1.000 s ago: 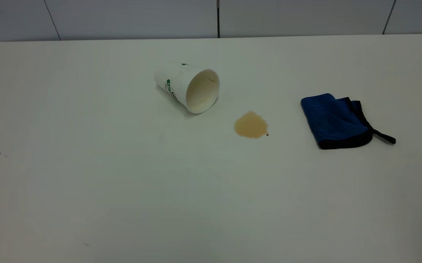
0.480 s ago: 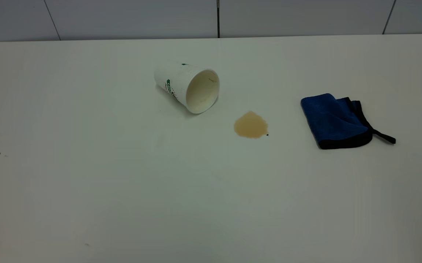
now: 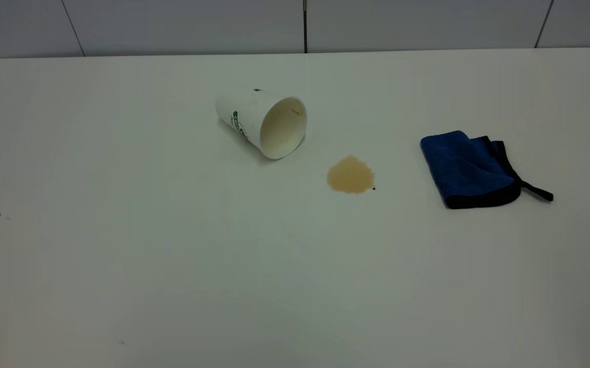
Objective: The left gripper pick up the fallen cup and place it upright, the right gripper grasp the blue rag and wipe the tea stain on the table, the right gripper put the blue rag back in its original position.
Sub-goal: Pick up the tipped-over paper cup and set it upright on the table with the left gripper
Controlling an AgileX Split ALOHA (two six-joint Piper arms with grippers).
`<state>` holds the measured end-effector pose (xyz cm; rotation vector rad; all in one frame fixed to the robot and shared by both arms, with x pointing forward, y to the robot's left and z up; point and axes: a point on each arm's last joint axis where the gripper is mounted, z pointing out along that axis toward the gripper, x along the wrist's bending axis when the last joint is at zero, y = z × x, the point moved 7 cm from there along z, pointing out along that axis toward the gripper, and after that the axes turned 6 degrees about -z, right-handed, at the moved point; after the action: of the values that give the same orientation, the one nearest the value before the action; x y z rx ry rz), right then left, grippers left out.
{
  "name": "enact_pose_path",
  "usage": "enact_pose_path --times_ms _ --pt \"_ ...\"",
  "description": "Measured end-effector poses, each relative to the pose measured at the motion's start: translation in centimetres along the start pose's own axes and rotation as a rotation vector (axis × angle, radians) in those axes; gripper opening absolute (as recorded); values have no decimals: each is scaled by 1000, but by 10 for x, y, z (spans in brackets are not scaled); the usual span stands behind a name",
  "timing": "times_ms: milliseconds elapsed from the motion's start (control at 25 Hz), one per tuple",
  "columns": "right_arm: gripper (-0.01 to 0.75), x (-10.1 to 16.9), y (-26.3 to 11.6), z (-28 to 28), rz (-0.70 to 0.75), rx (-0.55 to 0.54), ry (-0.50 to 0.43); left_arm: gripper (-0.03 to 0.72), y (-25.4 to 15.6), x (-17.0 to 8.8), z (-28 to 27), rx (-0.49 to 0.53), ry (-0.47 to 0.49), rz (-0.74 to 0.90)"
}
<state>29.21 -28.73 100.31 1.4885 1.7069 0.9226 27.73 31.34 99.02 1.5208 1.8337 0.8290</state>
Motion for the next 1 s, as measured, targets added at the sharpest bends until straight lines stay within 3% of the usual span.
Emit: enact_pose_path --times_ms 160,400,760,1000 --pt "538 0 0 0 0 0 0 499 1 -1 6 58 8 7" --pt "538 0 0 0 0 0 0 593 31 -7 32 196 15 99" --pt "538 0 0 0 0 0 0 591 97 -24 111 305 -1 172" --pt "538 0 0 0 0 0 0 591 110 -66 170 388 -92 293"
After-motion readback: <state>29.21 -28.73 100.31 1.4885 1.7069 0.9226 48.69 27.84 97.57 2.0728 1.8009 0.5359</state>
